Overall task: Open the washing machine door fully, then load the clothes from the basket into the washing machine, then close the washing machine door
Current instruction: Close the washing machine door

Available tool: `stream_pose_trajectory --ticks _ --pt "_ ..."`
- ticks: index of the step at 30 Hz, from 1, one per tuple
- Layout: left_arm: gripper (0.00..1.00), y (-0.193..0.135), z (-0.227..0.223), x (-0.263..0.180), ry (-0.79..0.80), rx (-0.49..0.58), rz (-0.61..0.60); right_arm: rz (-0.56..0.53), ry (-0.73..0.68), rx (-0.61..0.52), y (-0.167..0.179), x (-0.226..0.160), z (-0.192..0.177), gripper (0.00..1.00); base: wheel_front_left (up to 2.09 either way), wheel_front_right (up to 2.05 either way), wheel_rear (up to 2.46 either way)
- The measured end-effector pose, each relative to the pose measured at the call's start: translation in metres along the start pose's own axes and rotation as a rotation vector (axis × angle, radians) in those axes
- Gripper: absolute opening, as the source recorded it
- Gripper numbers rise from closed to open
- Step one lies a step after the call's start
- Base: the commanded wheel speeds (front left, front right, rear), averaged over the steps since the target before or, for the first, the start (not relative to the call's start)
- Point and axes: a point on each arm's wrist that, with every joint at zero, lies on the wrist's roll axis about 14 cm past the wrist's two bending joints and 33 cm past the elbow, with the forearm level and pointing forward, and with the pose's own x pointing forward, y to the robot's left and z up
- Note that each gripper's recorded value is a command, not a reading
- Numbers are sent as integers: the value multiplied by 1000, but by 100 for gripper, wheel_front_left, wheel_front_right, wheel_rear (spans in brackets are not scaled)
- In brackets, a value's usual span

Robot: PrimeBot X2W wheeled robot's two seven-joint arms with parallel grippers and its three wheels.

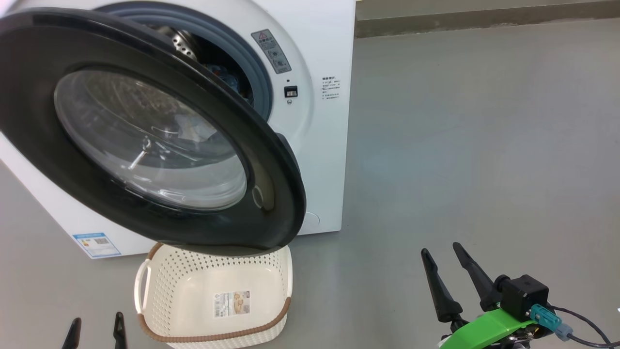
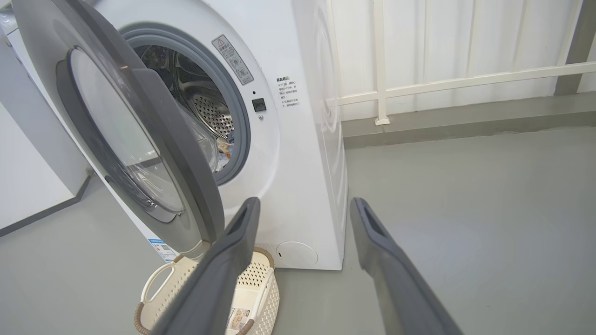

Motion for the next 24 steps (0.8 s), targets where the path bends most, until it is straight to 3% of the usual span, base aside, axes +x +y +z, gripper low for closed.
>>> stream_pose_trajectory --ticks 1,2,3,11,18,24 --pt "100 0 0 0 -1 -1 -3 -1 1 0 0 0 0 45 0 0 0" --pt "100 0 0 0 -1 -2 -2 -3 3 0 -1 0 -1 19 0 0 0" --pt "100 0 0 0 -1 -2 -1 -5 6 0 -2 0 -2 0 0 0 0" --pt "100 2 1 -1 -4 -6 6 -27 4 20 -8 0 -2 0 0 0 0" --pt "100 -1 1 0 -4 -21 -1 78 -185 38 25 11 58 0 0 0 0" --pt "100 -2 -1 -3 1 -38 -2 240 -351 29 74 13 110 0 0 0 0"
